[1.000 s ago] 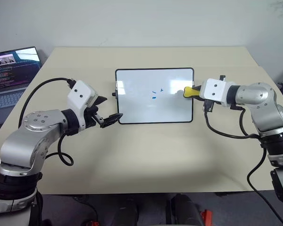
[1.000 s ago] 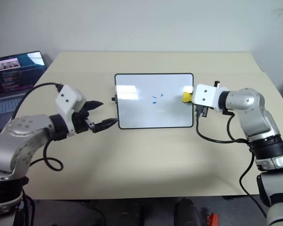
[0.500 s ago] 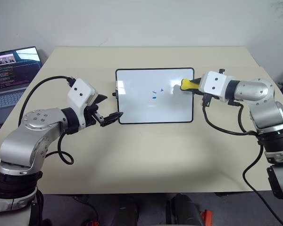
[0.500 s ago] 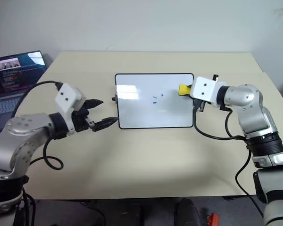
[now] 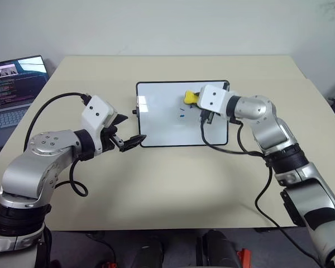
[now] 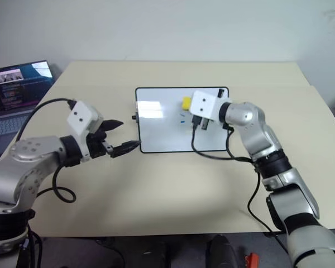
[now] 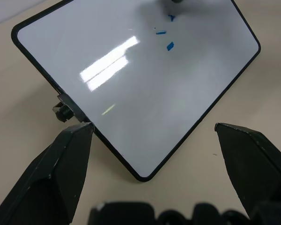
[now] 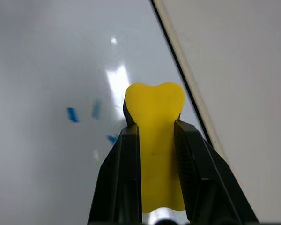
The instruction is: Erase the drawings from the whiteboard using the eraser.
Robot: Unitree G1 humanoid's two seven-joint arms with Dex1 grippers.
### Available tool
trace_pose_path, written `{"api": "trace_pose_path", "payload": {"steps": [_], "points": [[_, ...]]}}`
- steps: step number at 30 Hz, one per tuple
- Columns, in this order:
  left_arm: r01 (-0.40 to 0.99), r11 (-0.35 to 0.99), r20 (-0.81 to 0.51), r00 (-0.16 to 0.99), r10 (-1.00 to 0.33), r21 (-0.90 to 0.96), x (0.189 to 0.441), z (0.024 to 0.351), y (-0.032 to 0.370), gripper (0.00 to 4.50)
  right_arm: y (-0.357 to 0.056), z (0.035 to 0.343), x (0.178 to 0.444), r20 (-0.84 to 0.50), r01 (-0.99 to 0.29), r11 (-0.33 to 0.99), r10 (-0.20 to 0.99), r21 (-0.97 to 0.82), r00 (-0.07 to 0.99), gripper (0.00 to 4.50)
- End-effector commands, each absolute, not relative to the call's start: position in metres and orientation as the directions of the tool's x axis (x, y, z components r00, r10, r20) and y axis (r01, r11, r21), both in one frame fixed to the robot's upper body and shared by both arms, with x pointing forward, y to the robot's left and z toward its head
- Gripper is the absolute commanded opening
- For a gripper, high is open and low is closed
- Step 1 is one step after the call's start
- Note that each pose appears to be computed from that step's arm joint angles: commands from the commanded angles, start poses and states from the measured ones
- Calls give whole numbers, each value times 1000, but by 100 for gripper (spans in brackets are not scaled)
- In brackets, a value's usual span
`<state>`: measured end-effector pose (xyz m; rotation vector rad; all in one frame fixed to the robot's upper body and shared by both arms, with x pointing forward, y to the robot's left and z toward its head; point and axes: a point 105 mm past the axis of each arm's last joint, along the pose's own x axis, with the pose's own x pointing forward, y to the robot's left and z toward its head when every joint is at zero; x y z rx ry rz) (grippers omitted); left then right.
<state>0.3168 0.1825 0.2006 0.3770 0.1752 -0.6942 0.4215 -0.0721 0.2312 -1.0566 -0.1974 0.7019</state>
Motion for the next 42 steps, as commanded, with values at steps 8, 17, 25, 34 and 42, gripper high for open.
{"api": "trace_pose_path", "payload": {"steps": [8,17,25,34,42], "points": [[640,705,-242,768,-593,306,312,212,182,450,-62,216,430,-221,-374,160,578,-914,786,67],[635,709,-236,772,-590,307,312,212,182,450,-38,160,391,-398,-512,-17,651,-859,646,67],[638,705,-235,770,-593,309,313,213,180,450,-46,197,415,-269,-418,113,610,-901,745,64],[640,703,-233,768,-597,309,314,213,179,450,-45,255,441,-28,-200,257,548,-945,836,63],[641,703,-233,767,-597,307,313,212,178,450,-33,193,409,-292,-428,57,650,-902,701,55]]}}
